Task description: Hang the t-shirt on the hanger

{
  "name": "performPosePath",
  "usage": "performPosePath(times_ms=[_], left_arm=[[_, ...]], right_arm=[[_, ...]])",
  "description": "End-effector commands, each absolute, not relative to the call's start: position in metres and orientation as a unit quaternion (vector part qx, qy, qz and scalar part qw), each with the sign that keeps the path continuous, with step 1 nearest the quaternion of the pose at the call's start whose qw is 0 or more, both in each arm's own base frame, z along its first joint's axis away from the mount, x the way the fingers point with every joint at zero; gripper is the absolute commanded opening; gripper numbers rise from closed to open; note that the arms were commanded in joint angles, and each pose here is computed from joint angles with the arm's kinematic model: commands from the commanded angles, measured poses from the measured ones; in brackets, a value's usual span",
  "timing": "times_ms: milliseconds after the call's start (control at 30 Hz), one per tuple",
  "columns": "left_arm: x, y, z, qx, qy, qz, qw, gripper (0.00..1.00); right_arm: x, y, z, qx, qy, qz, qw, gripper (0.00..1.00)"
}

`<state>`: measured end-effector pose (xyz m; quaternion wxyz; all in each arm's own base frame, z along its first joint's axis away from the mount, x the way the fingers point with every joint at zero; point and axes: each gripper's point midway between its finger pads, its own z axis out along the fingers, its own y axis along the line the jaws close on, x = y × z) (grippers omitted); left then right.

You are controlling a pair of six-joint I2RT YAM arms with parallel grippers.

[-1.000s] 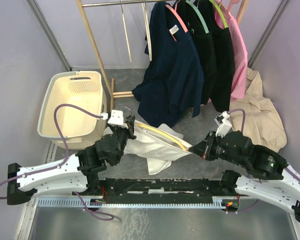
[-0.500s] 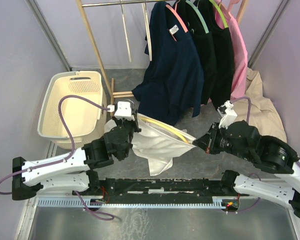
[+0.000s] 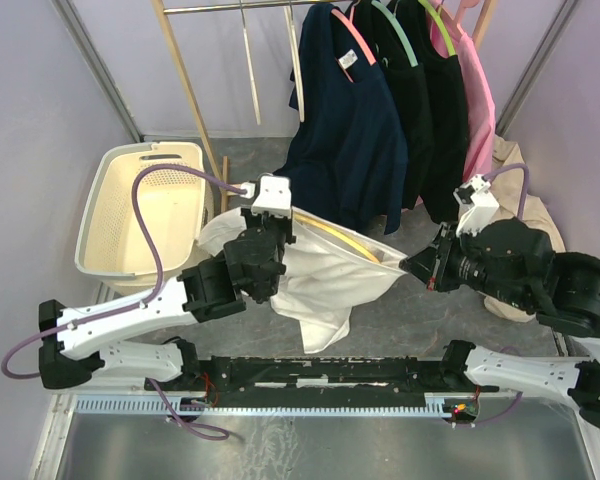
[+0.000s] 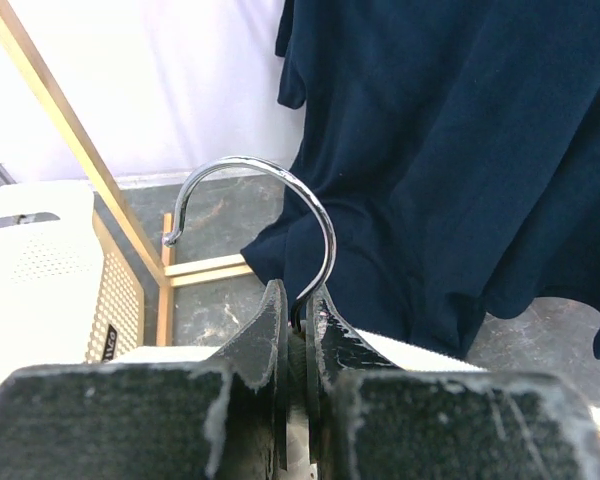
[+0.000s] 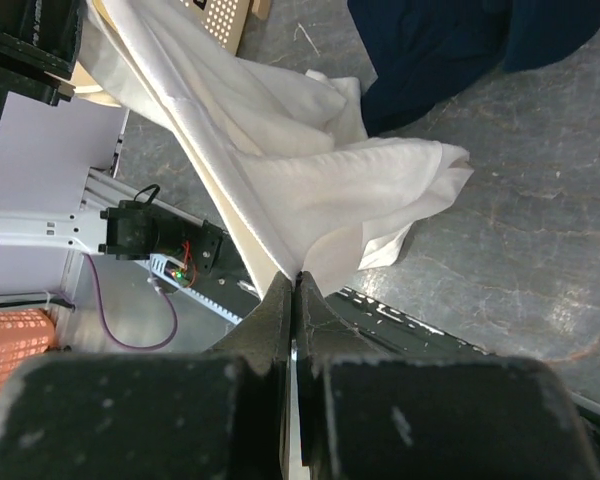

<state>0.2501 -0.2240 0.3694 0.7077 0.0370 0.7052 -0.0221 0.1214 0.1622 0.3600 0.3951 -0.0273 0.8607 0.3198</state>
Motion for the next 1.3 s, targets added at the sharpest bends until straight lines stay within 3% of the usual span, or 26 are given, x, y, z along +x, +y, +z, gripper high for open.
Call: performPosePath(times_ms=[0,433,1000,1067,1267], left_arm=[[0.255,-0.178,0.392,0.003,0.705,0.104,0.702,0.03],[0.261,-0.202,0.427,0.009,0.697,0.124,0.706,0.03],[0.241,-0.237,0.418,0.020,0.717,-0.052,0.695,0.03],[0.238,-0.237,0.417,0.022,0.717,-0.066,0.694,0.03],[0.229,-0.234,0.417,0.041,0.716,-0.100,0.690,0.03]], right_arm=[[0.118,0.131,0.369,-0.049,0.868,0.267,0.415,0.01],[0.121,0.191,0.369,-0.077,0.857,0.342,0.378,0.01],[0.155,0.260,0.345,-0.099,0.843,0.367,0.381,0.01],[0.158,0.263,0.337,-0.107,0.849,0.355,0.377,0.06],[0.148,0.261,0.329,-0.154,0.854,0.342,0.360,0.51]])
